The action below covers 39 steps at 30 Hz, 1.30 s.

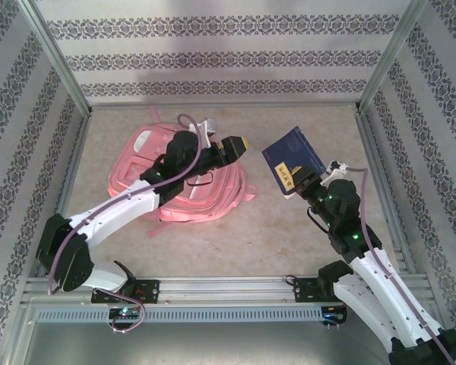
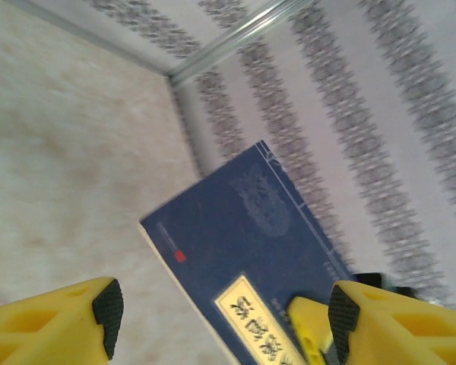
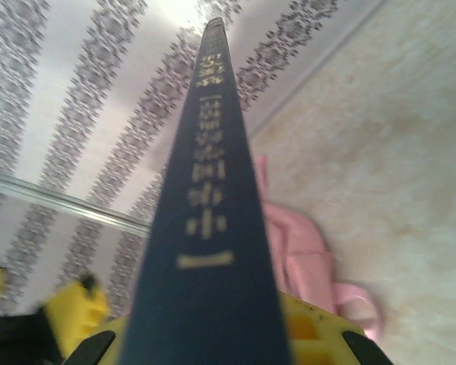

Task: Pack books, pencil case, and school supplies into a backpack

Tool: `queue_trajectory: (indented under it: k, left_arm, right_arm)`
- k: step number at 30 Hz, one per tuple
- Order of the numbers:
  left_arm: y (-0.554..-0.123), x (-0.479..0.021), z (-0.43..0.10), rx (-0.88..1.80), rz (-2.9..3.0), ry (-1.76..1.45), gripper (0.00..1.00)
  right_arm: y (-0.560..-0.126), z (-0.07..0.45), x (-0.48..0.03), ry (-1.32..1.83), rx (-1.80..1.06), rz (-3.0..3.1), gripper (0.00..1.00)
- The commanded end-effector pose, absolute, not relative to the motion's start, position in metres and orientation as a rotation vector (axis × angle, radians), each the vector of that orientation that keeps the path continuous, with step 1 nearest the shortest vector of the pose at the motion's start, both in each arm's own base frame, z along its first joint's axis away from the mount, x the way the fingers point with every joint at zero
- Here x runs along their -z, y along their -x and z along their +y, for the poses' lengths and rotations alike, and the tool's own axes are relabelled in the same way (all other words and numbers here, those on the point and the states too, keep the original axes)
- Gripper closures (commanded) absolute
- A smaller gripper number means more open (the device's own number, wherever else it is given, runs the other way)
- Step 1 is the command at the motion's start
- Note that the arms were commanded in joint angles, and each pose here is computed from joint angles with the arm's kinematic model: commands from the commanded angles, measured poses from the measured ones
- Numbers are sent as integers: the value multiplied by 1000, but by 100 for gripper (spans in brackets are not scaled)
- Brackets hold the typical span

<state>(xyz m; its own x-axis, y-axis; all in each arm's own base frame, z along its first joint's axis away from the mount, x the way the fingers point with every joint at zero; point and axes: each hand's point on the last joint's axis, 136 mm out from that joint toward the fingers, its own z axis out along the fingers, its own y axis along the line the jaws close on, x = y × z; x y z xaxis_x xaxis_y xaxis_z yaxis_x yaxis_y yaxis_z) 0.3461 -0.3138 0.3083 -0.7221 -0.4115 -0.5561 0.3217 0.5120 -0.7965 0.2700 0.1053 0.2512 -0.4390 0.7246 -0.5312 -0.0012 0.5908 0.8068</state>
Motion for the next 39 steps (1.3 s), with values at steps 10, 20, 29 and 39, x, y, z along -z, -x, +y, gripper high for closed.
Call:
queue_trajectory:
  k: [10, 20, 29, 39]
  left_arm:
    - [-331, -216, -220, 453, 2562, -100, 25]
    - [-345, -176, -226, 471, 2713, -106, 26]
    - [-361, -161, -218, 369, 2749, -101, 28]
    - [-374, -155, -225, 403, 2768, -103, 28]
  right_arm:
    - [-267, 103, -201, -480, -645, 2230, 100]
    - [-264, 108, -198, -415, -649, 2270, 100]
    - [-261, 109, -195, -406, -675, 2280, 100]
    - [-263, 120, -183, -436, -762, 2292, 100]
